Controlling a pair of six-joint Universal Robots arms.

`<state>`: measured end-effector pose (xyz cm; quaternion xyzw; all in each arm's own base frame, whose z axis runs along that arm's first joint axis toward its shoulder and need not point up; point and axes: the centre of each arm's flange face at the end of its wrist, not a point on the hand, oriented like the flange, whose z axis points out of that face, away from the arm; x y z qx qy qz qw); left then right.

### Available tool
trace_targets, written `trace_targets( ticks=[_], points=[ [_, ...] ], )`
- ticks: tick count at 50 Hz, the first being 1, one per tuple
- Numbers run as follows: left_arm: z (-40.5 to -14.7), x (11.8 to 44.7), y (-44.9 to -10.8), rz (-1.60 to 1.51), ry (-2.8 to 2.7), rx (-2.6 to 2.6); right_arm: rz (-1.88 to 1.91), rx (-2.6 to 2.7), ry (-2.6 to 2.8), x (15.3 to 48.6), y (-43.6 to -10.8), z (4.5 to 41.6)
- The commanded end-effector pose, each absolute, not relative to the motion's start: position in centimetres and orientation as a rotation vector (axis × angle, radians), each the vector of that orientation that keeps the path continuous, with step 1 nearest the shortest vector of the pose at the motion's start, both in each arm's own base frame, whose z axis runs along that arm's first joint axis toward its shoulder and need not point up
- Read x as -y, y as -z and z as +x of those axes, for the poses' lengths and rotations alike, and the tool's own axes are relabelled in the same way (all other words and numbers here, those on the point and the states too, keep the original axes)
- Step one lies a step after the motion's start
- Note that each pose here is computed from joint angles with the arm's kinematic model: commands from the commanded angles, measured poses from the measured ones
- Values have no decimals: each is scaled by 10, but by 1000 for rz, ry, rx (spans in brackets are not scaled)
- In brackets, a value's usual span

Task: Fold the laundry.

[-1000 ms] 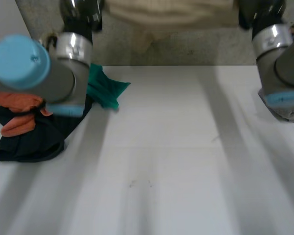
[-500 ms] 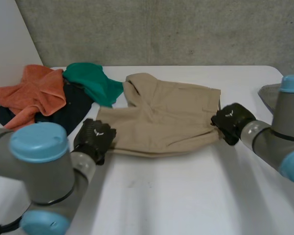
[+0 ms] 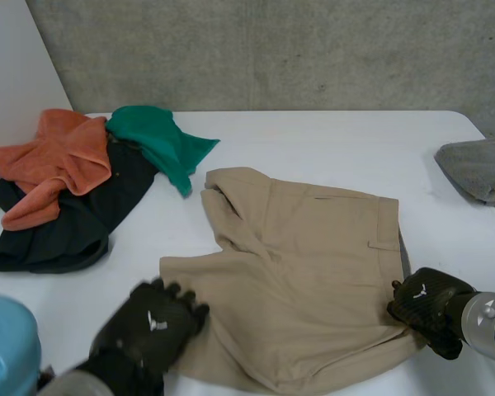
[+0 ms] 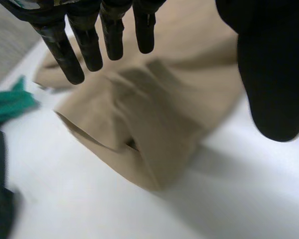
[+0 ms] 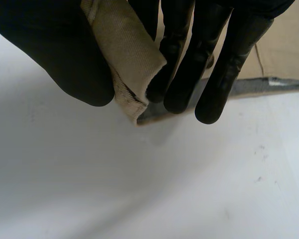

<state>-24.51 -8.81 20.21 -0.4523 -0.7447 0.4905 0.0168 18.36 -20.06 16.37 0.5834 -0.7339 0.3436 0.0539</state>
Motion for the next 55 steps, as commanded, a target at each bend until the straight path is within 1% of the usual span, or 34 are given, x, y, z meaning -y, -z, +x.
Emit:
trace_targets(
  ticks=[1,2,3,5,6,9,10,13,14,17,18,21,28,33,42,48,52,55],
  points=[
    [-255,152,-241,-1186,-1784,2251,1773,2234,-1136,204,-167,190],
    [-257,161,-244,-1171,-1807,2223,1768,2239,-1146,204,-167,190],
    [-261,179,-245,-1149,-1832,2163,1764,2243,-1150,204,-167,190],
    [-268,198,-238,-1149,-1835,2109,1757,2250,-1160,205,-167,191],
    [-274,216,-230,-1157,-1823,2056,1747,2256,-1173,206,-167,191],
    [-282,242,-221,-1161,-1829,1981,1735,2260,-1186,207,-167,191],
    [-287,261,-217,-1164,-1841,1944,1728,2263,-1193,208,-167,191],
    [-295,282,-207,-1175,-1838,1917,1721,2263,-1200,208,-167,192],
    [-299,296,-194,-1181,-1817,1930,1717,2263,-1206,209,-167,192],
    [-304,312,-177,-1185,-1798,1940,1707,2268,-1215,209,-167,192],
    [-306,323,-169,-1181,-1799,1942,1704,2271,-1218,209,-167,193],
    [-310,337,-156,-1194,-1806,1933,1696,2288,-1215,208,-166,193],
    [-322,344,-137,-1303,-1808,1834,1688,2297,-1211,208,-165,192],
    [-330,346,-123,-1327,-1795,1784,1687,2300,-1208,208,-164,191],
    [-333,354,-102,-1333,-1784,1802,1688,2304,-1203,207,-163,191],
    [-331,354,-103,-1332,-1800,1827,1683,2309,-1203,207,-163,191],
    [-329,352,-109,-1371,-1868,1870,1681,2309,-1205,208,-163,191],
    [-323,348,-112,-1414,-1905,1926,1683,2307,-1207,207,-163,191]
  ],
)
